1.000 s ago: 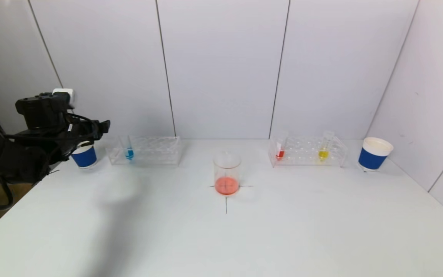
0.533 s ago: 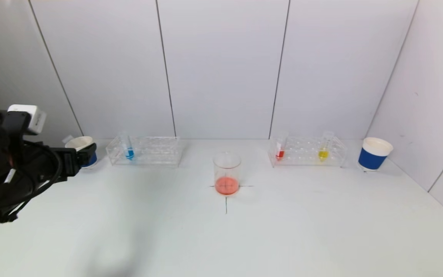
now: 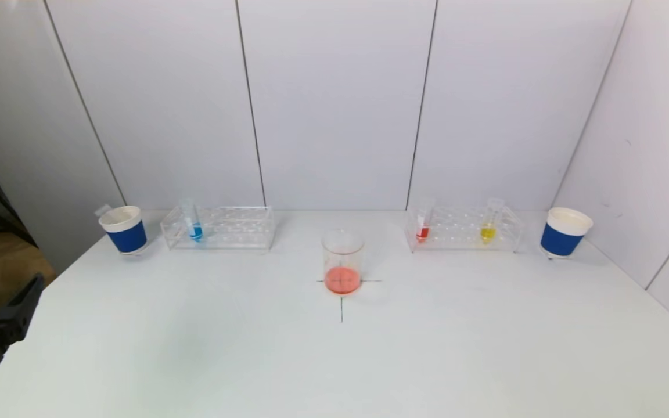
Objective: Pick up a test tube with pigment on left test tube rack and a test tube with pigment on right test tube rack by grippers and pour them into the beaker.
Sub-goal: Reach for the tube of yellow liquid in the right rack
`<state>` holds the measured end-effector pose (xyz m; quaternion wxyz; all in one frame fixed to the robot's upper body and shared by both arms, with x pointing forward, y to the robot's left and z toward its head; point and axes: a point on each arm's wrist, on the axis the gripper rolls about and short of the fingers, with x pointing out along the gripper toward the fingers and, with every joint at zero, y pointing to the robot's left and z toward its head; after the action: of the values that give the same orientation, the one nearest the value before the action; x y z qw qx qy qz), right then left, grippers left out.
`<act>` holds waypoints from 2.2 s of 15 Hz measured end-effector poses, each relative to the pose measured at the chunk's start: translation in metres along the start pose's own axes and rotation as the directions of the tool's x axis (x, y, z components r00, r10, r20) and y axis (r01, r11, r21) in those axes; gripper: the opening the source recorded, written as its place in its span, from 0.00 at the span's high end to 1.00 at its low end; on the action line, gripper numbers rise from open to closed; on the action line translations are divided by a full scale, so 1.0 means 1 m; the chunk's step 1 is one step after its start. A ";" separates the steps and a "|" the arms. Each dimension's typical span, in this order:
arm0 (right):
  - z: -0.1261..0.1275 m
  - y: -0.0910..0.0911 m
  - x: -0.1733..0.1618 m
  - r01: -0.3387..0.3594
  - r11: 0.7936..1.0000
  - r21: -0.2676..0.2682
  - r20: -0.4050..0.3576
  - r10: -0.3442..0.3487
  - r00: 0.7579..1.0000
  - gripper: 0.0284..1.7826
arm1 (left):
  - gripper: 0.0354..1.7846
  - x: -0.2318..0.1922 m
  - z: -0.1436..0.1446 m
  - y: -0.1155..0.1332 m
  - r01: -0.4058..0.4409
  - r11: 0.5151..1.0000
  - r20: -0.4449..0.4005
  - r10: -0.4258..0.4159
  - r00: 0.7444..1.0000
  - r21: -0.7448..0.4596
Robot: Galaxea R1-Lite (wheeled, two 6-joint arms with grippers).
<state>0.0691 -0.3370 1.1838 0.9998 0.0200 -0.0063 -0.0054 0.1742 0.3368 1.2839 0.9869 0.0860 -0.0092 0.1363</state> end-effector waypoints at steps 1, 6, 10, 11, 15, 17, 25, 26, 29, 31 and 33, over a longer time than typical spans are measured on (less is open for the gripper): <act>0.000 0.000 0.000 0.000 1.000 0.000 0.000 0.000 1.000 0.00 | 0.01 -0.015 -0.002 0.005 -0.007 1.000 0.022 0.008 1.000 -0.006; 0.000 0.000 0.000 0.000 1.000 0.000 0.000 0.000 1.000 0.00 | 0.01 -0.089 -0.032 0.022 0.044 0.998 0.064 -0.041 0.997 -0.043; 0.000 0.000 0.000 0.000 1.000 0.000 0.000 0.000 1.000 0.00 | 0.01 -0.113 -0.061 0.020 0.161 0.984 0.042 -0.158 0.987 -0.081; 0.000 0.000 0.000 0.000 1.000 0.000 0.000 0.000 1.000 0.00 | 0.01 -0.114 -0.065 0.019 0.194 0.977 0.051 -0.190 0.980 -0.084; 0.000 0.000 0.000 0.000 1.000 0.000 0.000 0.000 1.000 0.00 | 0.01 -0.109 -0.093 0.010 0.268 0.960 0.008 -0.269 0.963 -0.085; 0.000 0.000 0.000 0.000 1.000 0.000 0.000 0.000 1.000 0.00 | 0.01 -0.107 -0.099 0.008 0.298 0.949 0.004 -0.300 0.954 -0.100; 0.000 0.000 0.000 0.000 1.000 0.000 0.000 0.000 1.000 0.00 | 0.01 -0.106 -0.101 0.008 0.267 0.948 -0.003 -0.272 0.962 -0.172; 0.000 0.000 0.000 0.000 1.000 0.000 0.000 0.000 1.000 0.00 | 0.01 -0.106 -0.101 0.008 0.267 0.948 -0.003 -0.272 0.962 -0.172; 0.000 0.000 0.000 -0.008 1.000 -0.024 -0.001 0.008 1.000 0.00 | 0.01 -0.106 -0.101 0.008 0.268 0.948 -0.003 -0.272 0.962 -0.172; 0.000 0.000 0.000 -0.004 1.000 -0.017 -0.001 0.004 1.000 0.00 | 0.01 -0.106 -0.101 0.008 0.268 0.948 -0.003 -0.272 0.962 -0.172; 0.000 0.000 0.000 -0.004 1.000 -0.025 -0.001 0.004 1.000 0.00 | 0.01 -0.106 -0.101 0.008 0.268 0.948 -0.004 -0.273 0.962 -0.172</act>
<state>0.0691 -0.3370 1.1837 0.9999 0.0074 -0.0060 -0.0033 0.0691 0.3337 1.1815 1.0000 0.0000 0.0046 -0.0004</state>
